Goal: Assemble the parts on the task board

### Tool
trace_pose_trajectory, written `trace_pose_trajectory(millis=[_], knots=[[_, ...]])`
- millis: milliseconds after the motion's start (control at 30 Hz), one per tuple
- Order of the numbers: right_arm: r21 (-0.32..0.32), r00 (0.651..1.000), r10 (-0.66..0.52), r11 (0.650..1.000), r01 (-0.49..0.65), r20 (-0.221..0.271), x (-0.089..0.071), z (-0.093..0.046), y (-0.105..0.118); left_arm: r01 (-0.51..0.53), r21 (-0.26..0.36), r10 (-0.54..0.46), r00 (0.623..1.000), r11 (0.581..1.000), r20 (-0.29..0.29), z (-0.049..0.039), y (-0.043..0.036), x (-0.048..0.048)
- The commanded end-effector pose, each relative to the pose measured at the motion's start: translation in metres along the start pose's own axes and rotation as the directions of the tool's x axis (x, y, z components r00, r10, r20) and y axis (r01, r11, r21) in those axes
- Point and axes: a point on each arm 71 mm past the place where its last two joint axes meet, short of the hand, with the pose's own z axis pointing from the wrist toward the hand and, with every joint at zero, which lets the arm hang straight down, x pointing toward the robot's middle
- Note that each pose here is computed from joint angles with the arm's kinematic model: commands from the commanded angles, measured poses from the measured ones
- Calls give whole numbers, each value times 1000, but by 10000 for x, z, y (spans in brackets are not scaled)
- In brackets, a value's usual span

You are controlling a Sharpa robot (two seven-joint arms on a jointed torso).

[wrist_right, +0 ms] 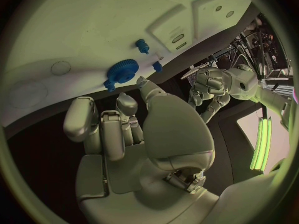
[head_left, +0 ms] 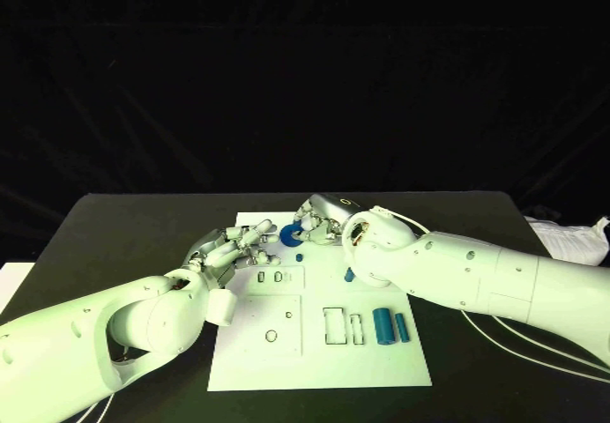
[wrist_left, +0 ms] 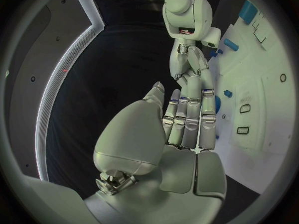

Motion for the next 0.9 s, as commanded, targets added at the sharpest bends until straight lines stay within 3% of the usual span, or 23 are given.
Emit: trace_pose_trajectory(millis=[33, 233, 500, 667, 900], knots=[[-70, 995, 77, 995, -72, 69, -148, -93, -35, 0, 11, 0, 1000, 1000, -18, -1, -16, 9], [-59, 978, 207, 977, -207, 4, -503, -346, -415, -3, 11, 3, 1000, 1000, -9, -23, -26, -33], [-28, 974, 224, 974, -223, 23, -849, -708, -954, -5, 12, 5, 1000, 1000, -1, -35, -33, -64], [9, 972, 235, 972, -235, 18, -871, -807, -1194, -5, 13, 5, 1000, 1000, -2, -33, -32, -65], [54, 971, 239, 969, -239, 8, -713, -863, -1430, -5, 14, 5, 1000, 1000, -1, -30, -31, -72]])
